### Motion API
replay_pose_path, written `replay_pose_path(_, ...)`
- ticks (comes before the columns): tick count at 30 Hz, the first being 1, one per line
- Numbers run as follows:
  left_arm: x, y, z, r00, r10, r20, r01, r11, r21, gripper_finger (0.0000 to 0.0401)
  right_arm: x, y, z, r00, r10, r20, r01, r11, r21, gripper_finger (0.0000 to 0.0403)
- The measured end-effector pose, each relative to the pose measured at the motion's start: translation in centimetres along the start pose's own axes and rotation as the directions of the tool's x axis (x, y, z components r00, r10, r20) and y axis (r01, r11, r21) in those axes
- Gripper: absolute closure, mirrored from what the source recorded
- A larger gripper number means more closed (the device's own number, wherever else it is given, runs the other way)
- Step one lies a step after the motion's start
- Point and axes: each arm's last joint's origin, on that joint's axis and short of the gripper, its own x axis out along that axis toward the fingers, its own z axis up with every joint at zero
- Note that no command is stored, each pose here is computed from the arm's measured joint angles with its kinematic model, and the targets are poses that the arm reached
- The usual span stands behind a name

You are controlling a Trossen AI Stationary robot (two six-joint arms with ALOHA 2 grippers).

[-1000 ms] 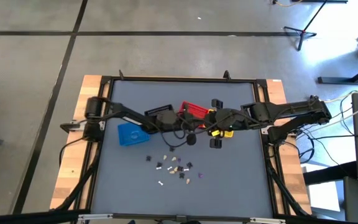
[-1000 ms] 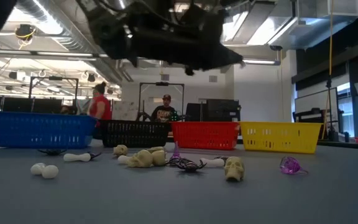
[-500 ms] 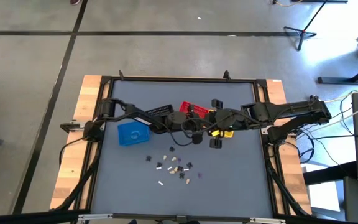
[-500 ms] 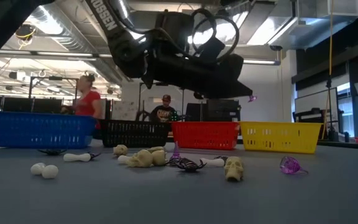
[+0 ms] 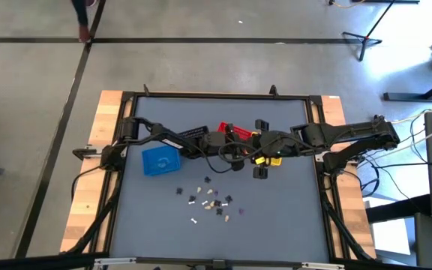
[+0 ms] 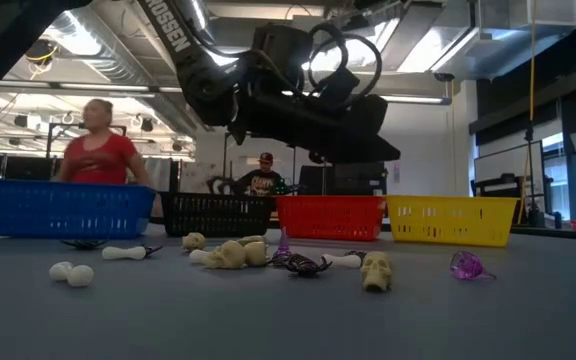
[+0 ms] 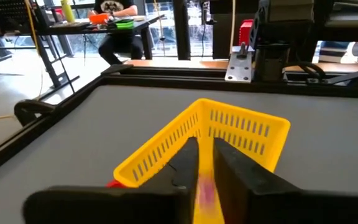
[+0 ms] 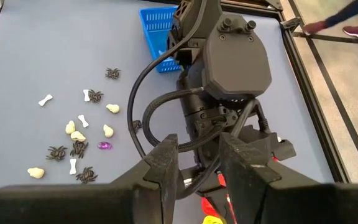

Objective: Sort Halloween decoration
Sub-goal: Put the purple witch hat toy into the yellow bin, then put the black spider toy into the black bin

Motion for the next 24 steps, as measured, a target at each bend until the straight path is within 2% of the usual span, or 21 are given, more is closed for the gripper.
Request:
replay_pose_path(4,0.0,0.0,0.0,1.0,0.004,0.001,-0.004,1.0,-0.001,0.0322,0.0,0.0,0.0,1.0,0.0,0.0,0.0,1.0,0.0,0.0288)
replay_pose_path(8,-0.2,-0.3,0.5,1.0,-0.005,0.003,0.005,1.0,0.001,0.031,0.0,0.0,0.0,1.0,0.0,-0.001,0.0,1.0,0.0,0.0288)
replay_pose_path(11,-1.1,-0.6,2.3,1.0,-0.016,-0.01,0.016,1.0,0.005,0.0309,0.0,0.0,0.0,1.0,0.004,-0.001,-0.004,1.0,0.0,0.0288)
replay_pose_path(14,-2.5,-1.0,4.2,0.996,-0.035,-0.08,0.036,0.999,0.015,0.0309,0.0,0.1,0.0,0.999,0.051,-0.002,-0.051,0.999,0.001,0.0288)
replay_pose_path(20,-6.2,-2.0,7.8,0.965,-0.169,-0.199,0.168,0.986,-0.02,0.0309,0.1,0.4,0.1,0.993,0.122,0.001,-0.122,0.993,0.006,0.0288)
replay_pose_path(24,-8.9,-3.1,9.4,0.927,-0.258,-0.273,0.262,0.965,-0.021,0.0311,0.4,0.6,0.1,0.989,0.147,0.0,-0.147,0.987,0.064,0.0288)
